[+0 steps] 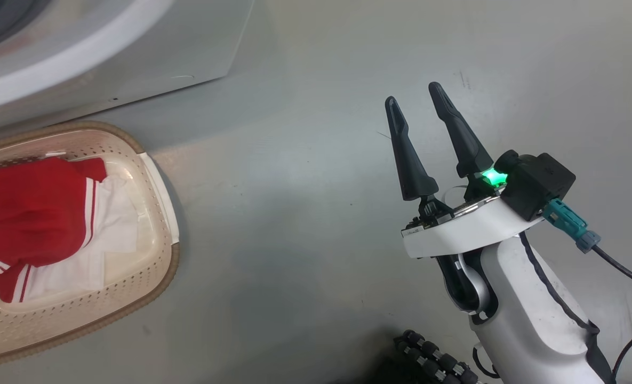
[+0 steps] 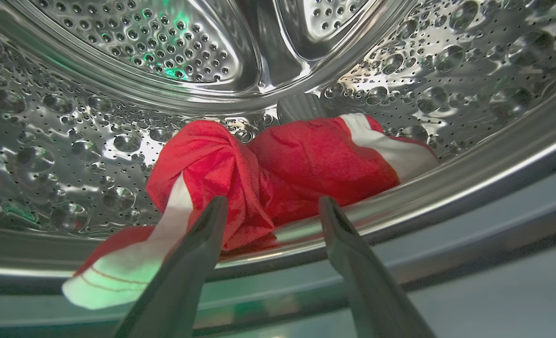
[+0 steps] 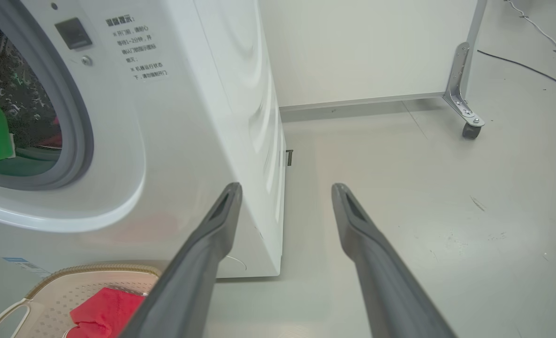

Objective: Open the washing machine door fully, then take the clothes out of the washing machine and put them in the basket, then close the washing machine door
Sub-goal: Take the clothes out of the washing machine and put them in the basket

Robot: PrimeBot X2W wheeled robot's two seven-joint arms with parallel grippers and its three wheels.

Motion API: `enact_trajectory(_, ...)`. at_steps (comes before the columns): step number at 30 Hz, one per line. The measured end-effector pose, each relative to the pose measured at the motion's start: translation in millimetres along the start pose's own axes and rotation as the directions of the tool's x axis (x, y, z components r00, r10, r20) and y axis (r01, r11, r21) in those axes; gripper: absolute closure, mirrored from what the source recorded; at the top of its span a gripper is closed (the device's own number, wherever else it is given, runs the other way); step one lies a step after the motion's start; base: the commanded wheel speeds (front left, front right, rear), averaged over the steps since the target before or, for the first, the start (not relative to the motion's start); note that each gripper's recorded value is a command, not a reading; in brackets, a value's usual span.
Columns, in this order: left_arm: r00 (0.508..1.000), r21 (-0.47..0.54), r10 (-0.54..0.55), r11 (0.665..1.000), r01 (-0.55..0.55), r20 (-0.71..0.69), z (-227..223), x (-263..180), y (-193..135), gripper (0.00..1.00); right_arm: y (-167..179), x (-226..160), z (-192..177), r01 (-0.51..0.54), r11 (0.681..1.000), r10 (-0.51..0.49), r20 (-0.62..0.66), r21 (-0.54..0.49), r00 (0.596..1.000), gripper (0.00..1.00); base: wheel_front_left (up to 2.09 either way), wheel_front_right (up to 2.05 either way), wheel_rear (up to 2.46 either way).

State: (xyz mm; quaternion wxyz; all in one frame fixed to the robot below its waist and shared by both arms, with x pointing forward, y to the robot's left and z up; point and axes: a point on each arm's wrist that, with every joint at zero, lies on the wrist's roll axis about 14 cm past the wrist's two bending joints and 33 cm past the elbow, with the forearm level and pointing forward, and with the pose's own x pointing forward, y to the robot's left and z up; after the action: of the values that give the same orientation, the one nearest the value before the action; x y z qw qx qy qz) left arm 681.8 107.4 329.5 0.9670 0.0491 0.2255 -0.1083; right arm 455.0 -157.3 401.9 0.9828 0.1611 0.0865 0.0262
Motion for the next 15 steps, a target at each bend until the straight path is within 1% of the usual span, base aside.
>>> enact_trajectory(4,1.000,0.031,0.016,0.999,-0.015,-0.006,6.4,12.4,9.6,0.00,-3.2,0.3,-0.7,0.008,1.000,-0.008,-0.005,-0.002,1.000,0.00,0.00,0.00,0.00)
enact_trajectory(7,1.000,0.041,0.013,0.999,-0.012,-0.017,8.8,19.2,10.0,0.00,-8.0,-1.0,-1.8,0.027,1.000,-0.027,-0.010,-0.008,1.000,0.00,0.00,0.00,0.00)
enact_trajectory(15,0.989,0.048,0.043,0.998,-0.037,-0.142,-10.6,24.4,22.9,0.00,-8.6,-2.7,-4.1,0.036,0.999,-0.036,-0.019,-0.002,0.999,0.00,0.00,0.00,0.00)
